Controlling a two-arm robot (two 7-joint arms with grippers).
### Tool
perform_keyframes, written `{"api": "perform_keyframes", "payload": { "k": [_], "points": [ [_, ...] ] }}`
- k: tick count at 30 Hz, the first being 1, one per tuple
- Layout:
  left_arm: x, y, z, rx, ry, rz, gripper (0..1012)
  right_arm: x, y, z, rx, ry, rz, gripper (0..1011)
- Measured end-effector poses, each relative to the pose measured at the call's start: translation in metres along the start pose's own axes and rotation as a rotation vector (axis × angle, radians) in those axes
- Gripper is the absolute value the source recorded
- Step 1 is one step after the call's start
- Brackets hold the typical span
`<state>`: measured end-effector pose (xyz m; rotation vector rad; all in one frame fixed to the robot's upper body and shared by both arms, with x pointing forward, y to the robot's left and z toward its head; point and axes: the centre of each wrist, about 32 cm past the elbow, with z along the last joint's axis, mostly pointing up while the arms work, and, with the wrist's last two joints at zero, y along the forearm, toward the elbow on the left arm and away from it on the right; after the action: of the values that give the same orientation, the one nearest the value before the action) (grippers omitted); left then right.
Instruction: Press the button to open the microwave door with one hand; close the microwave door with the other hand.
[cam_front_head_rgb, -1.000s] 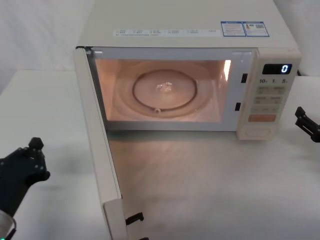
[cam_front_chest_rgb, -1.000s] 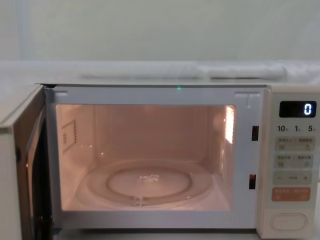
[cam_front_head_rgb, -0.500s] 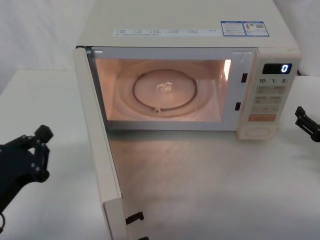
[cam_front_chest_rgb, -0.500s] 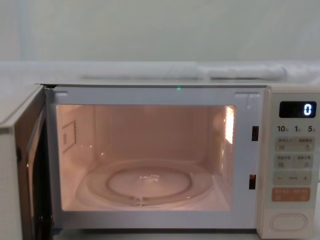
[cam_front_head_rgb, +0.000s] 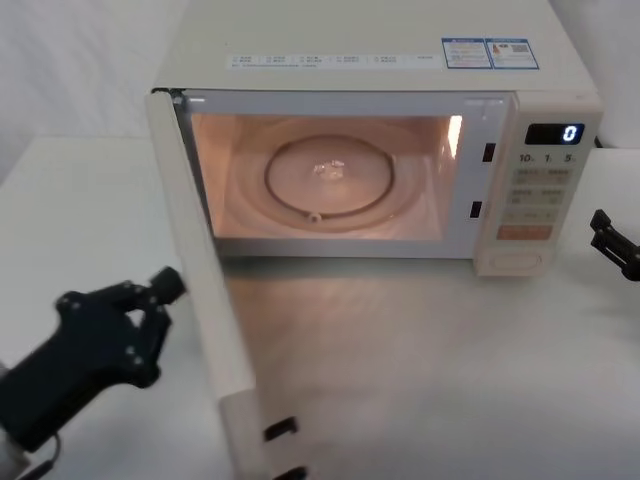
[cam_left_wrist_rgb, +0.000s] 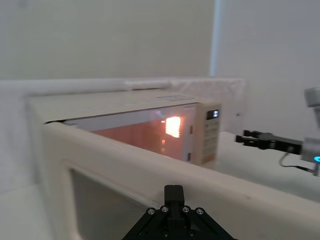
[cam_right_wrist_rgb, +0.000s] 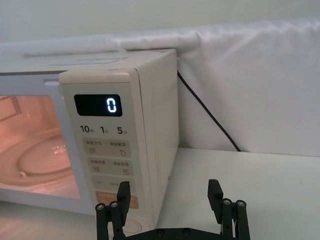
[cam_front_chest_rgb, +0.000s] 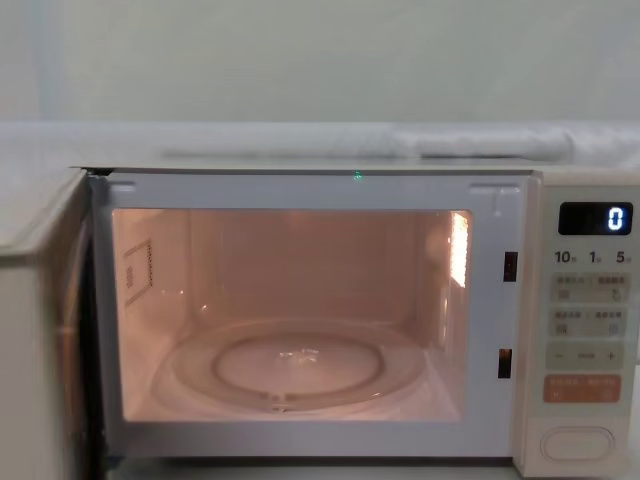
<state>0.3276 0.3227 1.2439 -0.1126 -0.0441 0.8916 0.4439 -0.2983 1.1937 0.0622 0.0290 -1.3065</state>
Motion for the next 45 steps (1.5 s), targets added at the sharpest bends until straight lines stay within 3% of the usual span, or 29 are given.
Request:
{"api": "perform_keyframes", "payload": {
  "k": [8, 15, 20, 28, 37, 45],
  "points": [
    [0.0008, -0.024, -0.009, -0.001, 0.032, -0.095, 0, 0.0000, 0.000, 0.000, 0.000, 0.000, 0.000, 1002],
    [-0.0045, -0.052, -0.020, -0.019, 0.047, -0.103, 0, 0.0000, 0.000, 0.000, 0.000, 0.000, 0.000, 1002],
    [-0.0126, -0.073, -0.025, -0.022, 0.032, -0.073, 0, 0.0000, 0.000, 0.000, 0.000, 0.000, 0.000, 1002],
    [-0.0273, -0.111, -0.030, 0.021, 0.000, -0.039, 0, 0.0000, 0.000, 0.000, 0.000, 0.000, 0.000, 1002],
    [-0.0408, -0.152, -0.027, 0.042, -0.042, -0.077, 0, 0.0000, 0.000, 0.000, 0.000, 0.000, 0.000, 1002],
    [-0.0453, -0.176, -0.025, 0.051, -0.050, -0.108, 0, 0.0000, 0.000, 0.000, 0.000, 0.000, 0.000, 1002]
  ]
}}
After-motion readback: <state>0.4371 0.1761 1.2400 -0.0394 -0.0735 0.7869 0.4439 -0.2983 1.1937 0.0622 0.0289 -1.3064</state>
